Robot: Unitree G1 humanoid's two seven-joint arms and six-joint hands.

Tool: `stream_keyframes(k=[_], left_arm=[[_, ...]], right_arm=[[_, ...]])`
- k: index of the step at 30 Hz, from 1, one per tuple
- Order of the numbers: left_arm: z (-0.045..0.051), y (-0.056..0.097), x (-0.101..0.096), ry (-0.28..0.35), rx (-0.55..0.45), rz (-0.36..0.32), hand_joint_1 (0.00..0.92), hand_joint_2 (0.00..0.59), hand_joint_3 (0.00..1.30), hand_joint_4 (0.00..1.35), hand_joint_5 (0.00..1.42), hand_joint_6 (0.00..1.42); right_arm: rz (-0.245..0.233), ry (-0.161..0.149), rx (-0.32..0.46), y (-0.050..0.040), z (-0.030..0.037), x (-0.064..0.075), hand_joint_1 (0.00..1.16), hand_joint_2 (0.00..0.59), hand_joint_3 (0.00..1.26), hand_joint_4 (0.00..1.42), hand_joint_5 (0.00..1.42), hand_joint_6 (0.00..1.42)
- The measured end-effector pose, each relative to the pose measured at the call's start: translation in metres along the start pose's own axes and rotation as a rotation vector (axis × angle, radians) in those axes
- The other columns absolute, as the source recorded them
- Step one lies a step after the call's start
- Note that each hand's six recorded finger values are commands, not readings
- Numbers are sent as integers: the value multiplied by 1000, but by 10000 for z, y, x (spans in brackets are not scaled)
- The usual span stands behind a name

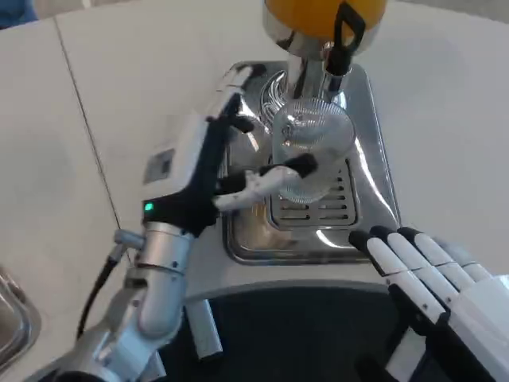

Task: Grasp the cup under the faucet to collect the drink, then remove the cup.

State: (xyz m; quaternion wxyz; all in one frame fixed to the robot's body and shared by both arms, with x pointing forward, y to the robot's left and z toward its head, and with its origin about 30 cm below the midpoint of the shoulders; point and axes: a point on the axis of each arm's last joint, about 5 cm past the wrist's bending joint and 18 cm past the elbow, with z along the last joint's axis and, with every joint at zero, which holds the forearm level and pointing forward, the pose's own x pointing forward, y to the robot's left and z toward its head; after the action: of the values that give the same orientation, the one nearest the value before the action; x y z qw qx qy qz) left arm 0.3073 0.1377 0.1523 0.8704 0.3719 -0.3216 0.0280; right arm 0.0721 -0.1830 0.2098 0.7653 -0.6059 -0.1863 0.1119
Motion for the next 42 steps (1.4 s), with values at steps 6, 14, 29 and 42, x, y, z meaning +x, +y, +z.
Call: stream_keyframes(k=[6,14,29,42], left_arm=[[-99,351,-156,-38,75,32,219,30,112,68,462,529],[-105,902,-648,-115,349,-41,93,48,0,0,68,150],[200,1068,-1397,14,502,-283,0,50,0,0,0,47],[282,1028,-1492,33,474,-298,0,51,0,0,0,57]], right_arm=[[-12,-19,26,21,31,28,267,485,0,0,0,48],[-70,30,105,11,2,41,266,485,0,0,0,48],[-295,25,381,-120,-78,183,440,465,0,0,0,0],[-406,38,485,-274,-185,483,443,450,0,0,0,0]])
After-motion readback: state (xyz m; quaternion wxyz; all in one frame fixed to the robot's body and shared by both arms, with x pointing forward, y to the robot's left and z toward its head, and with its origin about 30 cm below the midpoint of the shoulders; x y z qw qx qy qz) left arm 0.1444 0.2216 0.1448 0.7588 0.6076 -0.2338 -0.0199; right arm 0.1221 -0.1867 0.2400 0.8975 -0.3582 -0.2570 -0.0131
